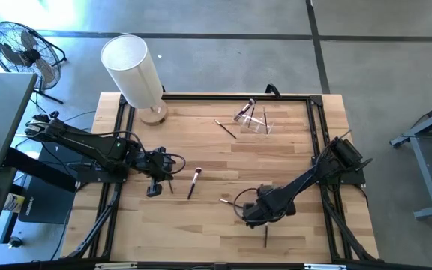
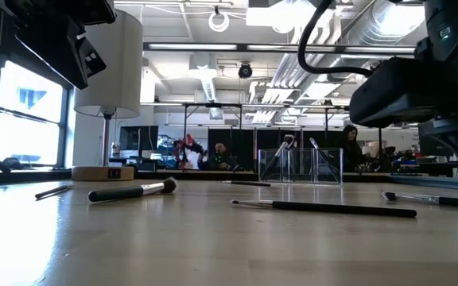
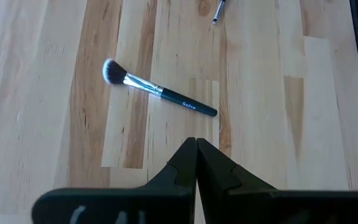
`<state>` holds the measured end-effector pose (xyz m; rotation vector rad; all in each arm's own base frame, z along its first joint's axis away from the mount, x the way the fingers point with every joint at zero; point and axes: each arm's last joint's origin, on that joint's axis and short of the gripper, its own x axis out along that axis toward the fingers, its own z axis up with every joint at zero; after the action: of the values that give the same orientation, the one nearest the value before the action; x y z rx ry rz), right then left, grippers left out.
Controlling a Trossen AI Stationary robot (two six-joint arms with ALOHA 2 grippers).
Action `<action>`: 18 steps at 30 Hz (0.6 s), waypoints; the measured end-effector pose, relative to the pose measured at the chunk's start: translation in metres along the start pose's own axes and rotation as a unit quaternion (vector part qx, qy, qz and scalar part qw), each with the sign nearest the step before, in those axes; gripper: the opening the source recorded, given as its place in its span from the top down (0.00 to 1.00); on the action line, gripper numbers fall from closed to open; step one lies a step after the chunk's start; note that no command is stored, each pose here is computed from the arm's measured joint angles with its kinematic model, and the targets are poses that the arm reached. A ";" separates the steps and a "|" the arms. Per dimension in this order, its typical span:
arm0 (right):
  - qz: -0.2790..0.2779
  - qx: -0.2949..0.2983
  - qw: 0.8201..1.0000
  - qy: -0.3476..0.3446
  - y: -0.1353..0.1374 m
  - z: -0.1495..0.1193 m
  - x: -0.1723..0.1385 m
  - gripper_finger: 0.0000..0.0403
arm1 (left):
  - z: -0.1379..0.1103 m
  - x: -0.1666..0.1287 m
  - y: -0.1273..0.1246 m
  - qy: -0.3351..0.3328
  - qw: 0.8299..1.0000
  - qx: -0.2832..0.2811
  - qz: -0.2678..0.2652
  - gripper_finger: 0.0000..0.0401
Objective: Pick & Place Makeup Brushes
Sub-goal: Put the black makeup brush into the transparent organizer
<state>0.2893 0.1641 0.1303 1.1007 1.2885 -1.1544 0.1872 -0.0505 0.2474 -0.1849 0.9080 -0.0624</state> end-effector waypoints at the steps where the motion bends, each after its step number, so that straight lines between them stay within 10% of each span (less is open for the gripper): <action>1: 0.001 -0.016 1.000 -0.002 0.000 0.000 0.000 0.99 | 0.000 0.000 0.000 0.000 1.000 0.000 0.000 1.00; 9: 0.009 -0.209 0.978 -0.004 0.002 0.000 0.000 0.99 | 0.000 0.000 0.000 0.000 1.000 0.000 0.000 1.00; 18: 0.069 -0.215 0.972 -0.063 -0.001 0.005 -0.027 1.00 | 0.000 0.000 0.000 -0.001 1.000 0.000 0.000 1.00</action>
<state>0.2900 0.1592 0.1577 0.7696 1.2656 -0.7776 0.1874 -0.0505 0.2476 -0.1860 0.9060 -0.0627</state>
